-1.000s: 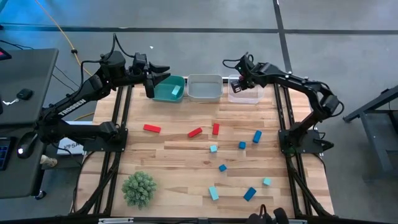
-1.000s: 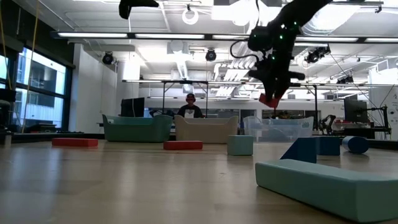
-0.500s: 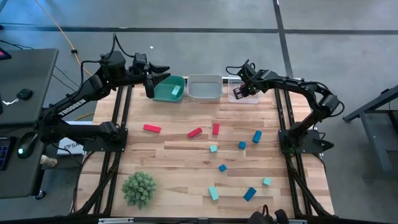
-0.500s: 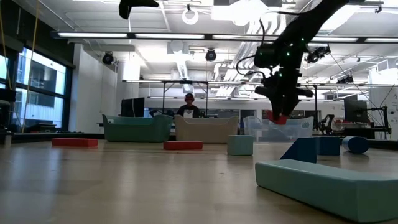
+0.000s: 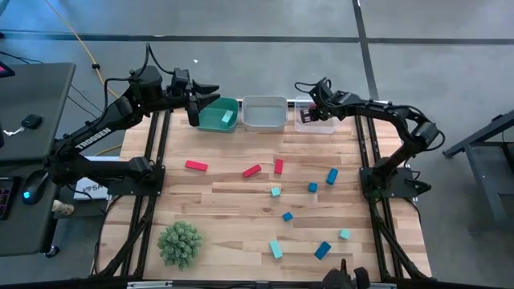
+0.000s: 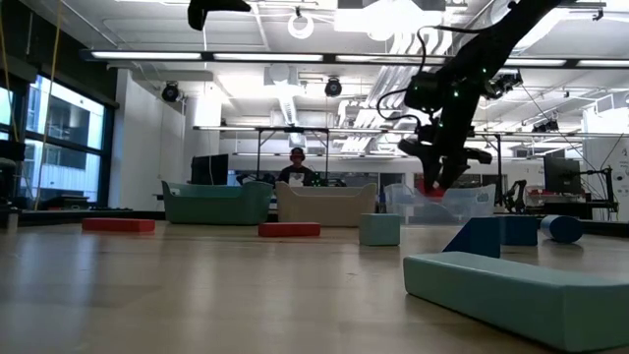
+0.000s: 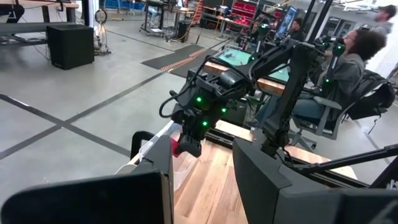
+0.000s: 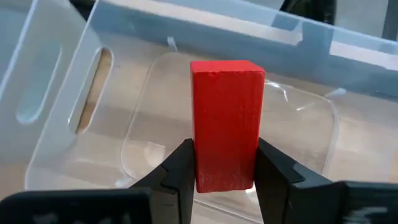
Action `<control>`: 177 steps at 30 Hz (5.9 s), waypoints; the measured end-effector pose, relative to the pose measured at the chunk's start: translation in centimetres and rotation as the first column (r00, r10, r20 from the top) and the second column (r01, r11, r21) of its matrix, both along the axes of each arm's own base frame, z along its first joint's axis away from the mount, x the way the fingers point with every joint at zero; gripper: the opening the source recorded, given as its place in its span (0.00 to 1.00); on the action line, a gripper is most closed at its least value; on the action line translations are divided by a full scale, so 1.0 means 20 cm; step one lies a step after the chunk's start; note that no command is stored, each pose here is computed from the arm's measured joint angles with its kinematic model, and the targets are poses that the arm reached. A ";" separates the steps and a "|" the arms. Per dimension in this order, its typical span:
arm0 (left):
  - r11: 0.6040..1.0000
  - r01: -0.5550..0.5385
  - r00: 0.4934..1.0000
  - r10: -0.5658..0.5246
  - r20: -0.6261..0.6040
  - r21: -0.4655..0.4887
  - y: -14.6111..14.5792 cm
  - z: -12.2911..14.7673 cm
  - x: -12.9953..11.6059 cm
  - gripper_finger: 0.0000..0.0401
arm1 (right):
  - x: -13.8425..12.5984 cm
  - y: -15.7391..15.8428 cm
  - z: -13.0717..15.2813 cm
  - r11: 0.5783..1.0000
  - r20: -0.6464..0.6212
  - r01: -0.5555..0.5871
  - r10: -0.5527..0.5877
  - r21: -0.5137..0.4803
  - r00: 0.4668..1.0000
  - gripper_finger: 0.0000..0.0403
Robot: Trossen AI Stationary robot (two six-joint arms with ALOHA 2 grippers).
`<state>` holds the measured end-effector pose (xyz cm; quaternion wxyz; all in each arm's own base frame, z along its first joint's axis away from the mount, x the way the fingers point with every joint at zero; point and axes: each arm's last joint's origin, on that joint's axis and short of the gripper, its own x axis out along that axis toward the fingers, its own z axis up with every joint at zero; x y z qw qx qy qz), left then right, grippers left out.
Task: Sort & place blocks by color
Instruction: Put the red block into the transparent bin, then put the top light blue block into the green bin
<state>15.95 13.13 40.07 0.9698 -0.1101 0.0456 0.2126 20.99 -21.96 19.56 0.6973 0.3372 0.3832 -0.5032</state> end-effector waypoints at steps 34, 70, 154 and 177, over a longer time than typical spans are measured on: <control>1.000 -0.009 1.000 0.009 -0.001 0.001 0.00 0.00 0.00 0.22 | 0.09 -0.15 -0.12 0.944 -0.090 -0.115 0.149 0.310 0.985 0.26; 1.000 -0.005 1.000 0.005 -0.010 0.022 0.00 0.00 0.00 0.35 | 0.11 -0.14 0.19 0.965 -0.055 -0.117 0.133 0.235 0.990 0.39; 0.946 0.150 0.826 -0.280 -0.489 -0.288 -0.53 -1.10 1.11 0.40 | 0.16 0.48 1.38 0.863 0.126 -0.361 0.427 -0.354 0.896 0.39; 0.947 0.104 0.801 -0.261 -0.539 -0.304 -0.61 -1.28 1.16 0.40 | 0.16 0.48 1.38 0.863 0.124 -0.362 0.426 -0.352 0.896 0.39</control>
